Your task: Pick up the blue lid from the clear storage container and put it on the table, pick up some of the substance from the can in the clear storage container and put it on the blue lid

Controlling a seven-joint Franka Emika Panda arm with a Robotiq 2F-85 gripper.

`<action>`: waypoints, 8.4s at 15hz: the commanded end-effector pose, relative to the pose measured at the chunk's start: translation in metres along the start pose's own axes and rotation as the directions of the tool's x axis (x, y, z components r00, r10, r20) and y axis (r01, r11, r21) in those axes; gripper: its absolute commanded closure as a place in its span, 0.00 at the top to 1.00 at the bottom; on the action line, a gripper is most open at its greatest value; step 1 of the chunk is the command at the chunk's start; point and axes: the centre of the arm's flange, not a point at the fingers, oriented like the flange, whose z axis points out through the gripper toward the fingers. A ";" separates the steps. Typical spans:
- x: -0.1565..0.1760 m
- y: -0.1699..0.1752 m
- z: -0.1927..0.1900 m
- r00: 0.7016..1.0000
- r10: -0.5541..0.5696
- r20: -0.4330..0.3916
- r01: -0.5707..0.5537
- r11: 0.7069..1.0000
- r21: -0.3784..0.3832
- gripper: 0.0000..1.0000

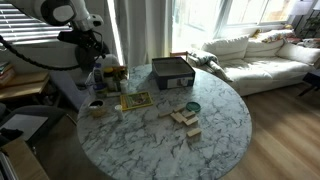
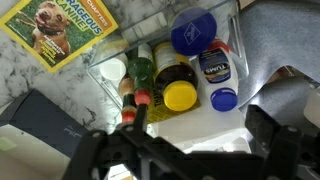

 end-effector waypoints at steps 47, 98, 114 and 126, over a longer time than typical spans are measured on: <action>0.013 0.014 0.217 0.859 -0.363 0.361 0.291 0.926 0.239 0.85; 0.030 0.029 0.210 0.874 -0.314 0.371 0.237 0.942 0.239 0.00; 0.037 0.040 0.146 0.861 -0.397 0.319 0.311 0.906 0.287 0.01; 0.032 0.102 -0.003 0.926 -0.355 0.132 0.317 0.916 0.245 0.01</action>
